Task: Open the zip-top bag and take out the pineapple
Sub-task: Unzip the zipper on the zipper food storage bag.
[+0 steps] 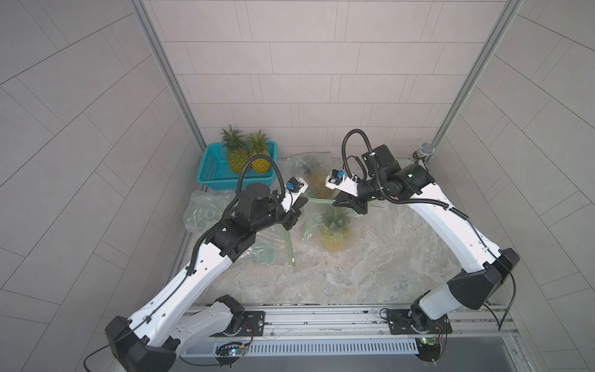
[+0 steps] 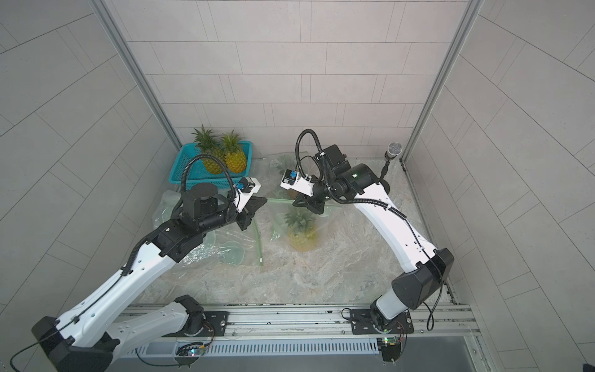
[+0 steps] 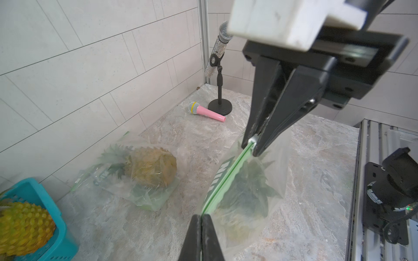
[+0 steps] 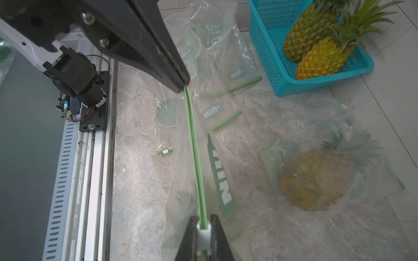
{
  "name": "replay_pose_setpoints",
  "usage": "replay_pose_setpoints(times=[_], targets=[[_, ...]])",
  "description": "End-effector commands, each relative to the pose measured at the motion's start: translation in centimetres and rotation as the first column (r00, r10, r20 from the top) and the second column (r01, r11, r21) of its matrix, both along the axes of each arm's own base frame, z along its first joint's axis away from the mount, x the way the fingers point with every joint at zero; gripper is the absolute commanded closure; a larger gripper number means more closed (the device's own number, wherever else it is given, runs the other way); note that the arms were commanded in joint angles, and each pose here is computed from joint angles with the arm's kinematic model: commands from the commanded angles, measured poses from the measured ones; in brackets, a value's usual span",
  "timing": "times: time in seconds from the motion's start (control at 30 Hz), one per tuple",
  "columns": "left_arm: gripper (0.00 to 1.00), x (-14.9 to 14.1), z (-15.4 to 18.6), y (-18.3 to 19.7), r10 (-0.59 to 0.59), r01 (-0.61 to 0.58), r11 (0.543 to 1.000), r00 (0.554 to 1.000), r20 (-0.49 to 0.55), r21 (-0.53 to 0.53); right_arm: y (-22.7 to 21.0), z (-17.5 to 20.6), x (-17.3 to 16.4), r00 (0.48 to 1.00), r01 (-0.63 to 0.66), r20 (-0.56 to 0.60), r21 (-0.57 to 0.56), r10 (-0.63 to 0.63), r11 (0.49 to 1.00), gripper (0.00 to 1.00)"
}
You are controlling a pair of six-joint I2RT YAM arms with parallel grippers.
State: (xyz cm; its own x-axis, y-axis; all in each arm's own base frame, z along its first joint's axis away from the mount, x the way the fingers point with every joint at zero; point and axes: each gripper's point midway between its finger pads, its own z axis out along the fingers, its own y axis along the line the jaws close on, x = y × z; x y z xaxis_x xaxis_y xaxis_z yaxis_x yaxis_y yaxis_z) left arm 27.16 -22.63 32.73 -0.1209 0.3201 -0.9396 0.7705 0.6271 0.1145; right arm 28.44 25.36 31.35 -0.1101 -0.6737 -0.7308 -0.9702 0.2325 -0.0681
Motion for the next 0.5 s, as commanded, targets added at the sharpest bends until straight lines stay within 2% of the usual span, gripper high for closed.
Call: replay_pose_setpoints(times=[0.0,0.47], targets=[[1.00,1.8,1.2,3.1,0.166,-0.166,0.986,0.984,0.057,-0.008,-3.5,-0.5,-0.9,0.996,0.084,-0.018,-0.098,-0.086,0.992,0.94],[1.00,2.6,1.5,4.8,0.260,-0.259,0.966,0.962,0.079,-0.026,-6.8,-1.2,-1.3,0.981,0.189,-0.009,-0.209,-0.196,0.959,0.94]])
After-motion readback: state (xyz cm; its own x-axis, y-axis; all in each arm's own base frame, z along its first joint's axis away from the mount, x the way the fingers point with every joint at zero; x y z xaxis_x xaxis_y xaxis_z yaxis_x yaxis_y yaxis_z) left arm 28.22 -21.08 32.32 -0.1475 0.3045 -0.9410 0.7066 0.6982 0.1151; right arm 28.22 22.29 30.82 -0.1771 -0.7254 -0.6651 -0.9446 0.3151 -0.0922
